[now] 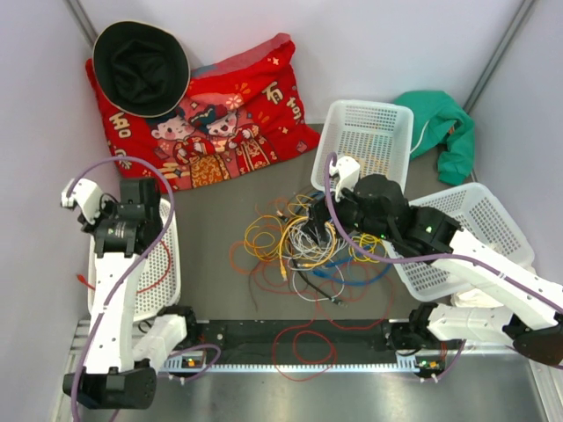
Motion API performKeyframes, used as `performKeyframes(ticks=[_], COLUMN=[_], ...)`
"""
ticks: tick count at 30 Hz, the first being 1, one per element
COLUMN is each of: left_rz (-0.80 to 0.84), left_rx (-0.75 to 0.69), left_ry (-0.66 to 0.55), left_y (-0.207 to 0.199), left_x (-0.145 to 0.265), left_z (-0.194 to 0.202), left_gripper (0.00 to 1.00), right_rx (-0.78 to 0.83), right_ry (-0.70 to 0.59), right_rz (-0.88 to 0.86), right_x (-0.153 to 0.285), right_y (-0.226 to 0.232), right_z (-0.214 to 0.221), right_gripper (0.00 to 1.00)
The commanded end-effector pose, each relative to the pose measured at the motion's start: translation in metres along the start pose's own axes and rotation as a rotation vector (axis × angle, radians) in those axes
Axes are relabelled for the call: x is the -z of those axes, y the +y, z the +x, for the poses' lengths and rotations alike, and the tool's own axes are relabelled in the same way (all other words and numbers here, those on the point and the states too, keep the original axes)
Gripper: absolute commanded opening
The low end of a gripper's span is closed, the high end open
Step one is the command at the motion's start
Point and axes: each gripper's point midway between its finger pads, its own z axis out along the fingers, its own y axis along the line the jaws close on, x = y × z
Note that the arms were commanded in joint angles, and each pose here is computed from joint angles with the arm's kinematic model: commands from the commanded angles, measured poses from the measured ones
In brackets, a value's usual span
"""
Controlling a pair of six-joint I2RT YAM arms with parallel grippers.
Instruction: Untangle the cables
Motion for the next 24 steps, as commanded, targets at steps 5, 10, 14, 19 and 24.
performKeyframes(ticks=[5, 10, 14, 19, 24], left_rz=[0.020, 0.122, 0.334, 0.835, 1.208], left_rx=[-0.007, 0.002, 0.053, 0.107, -0.052], left_ry=[0.121, 0.181, 0.276, 0.566, 0.678], left_y=[-0.007, -0.033, -0.075, -0.149, -0.181], left_x=[-0.012, -0.006, 0.018, 0.096, 0.199], left_z=[0.043, 0.036, 0.017, 0.045, 0.120], left_gripper=[0.51, 0.99, 0.99, 0.98, 0.94], right_rx=[-0.006, -0.007, -0.019, -0.040, -0.051], right_ry=[-0.007, -0.016, -0.010, 0.020, 0.049], right_rz=[-0.001, 0.017, 0.027, 0.031, 0.062], right_x=[0.005, 0.007, 0.003, -0.008, -0.014], right_y=[-0.002, -0.005, -0.007, -0.007, -0.014], right_z=[0.004, 0.003, 0.008, 0.021, 0.034], right_gripper=[0.99, 0.99, 0.99, 0.99, 0.99])
